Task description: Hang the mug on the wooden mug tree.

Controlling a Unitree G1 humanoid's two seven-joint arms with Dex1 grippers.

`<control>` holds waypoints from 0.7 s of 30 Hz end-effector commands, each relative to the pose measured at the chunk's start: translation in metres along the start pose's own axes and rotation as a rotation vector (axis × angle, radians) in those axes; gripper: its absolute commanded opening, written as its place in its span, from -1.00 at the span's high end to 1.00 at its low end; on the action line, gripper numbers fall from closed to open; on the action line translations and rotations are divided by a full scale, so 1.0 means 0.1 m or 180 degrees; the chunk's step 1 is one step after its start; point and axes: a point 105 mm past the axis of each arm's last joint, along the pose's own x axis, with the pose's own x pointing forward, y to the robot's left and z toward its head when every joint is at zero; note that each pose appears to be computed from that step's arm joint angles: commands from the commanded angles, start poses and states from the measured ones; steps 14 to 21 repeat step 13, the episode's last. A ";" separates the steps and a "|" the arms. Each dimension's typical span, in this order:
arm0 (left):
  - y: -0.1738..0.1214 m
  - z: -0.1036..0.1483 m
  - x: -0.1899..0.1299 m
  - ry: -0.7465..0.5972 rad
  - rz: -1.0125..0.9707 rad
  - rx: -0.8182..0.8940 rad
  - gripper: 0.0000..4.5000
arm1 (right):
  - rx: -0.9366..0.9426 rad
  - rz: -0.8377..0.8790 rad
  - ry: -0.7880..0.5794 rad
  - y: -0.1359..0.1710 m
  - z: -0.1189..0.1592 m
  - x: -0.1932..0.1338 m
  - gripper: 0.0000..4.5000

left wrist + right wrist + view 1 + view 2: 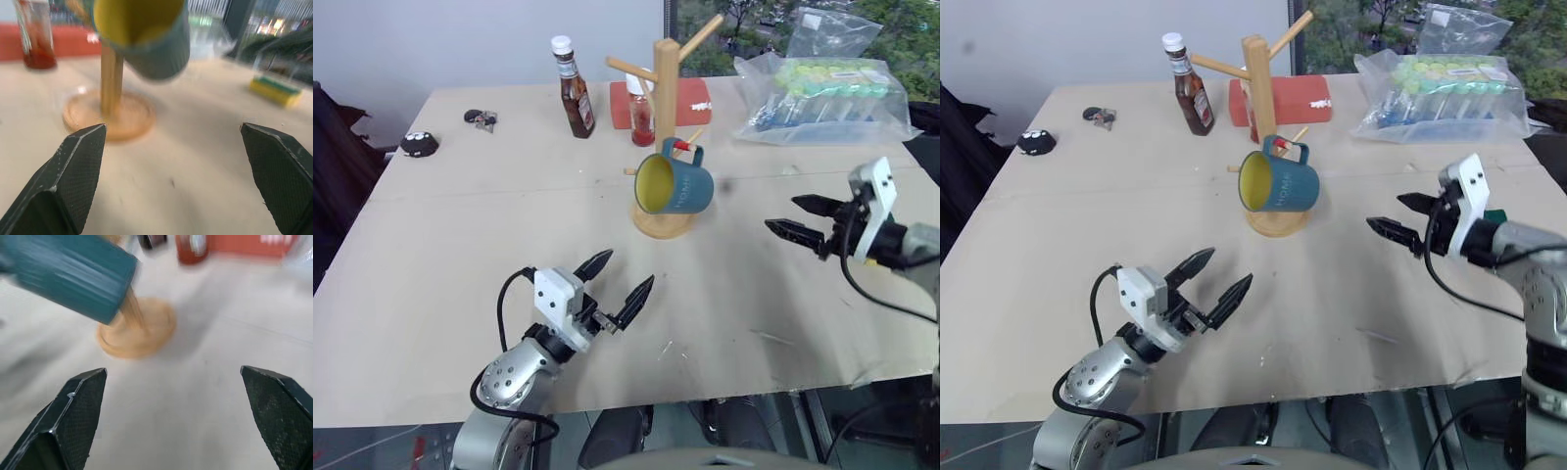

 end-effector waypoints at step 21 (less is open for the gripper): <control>0.03 -0.32 -0.26 0.0500 0.0059 0.0136 -1.00 | -0.0092 -0.0422 -0.0091 0.06 -1.05 -0.34 -0.97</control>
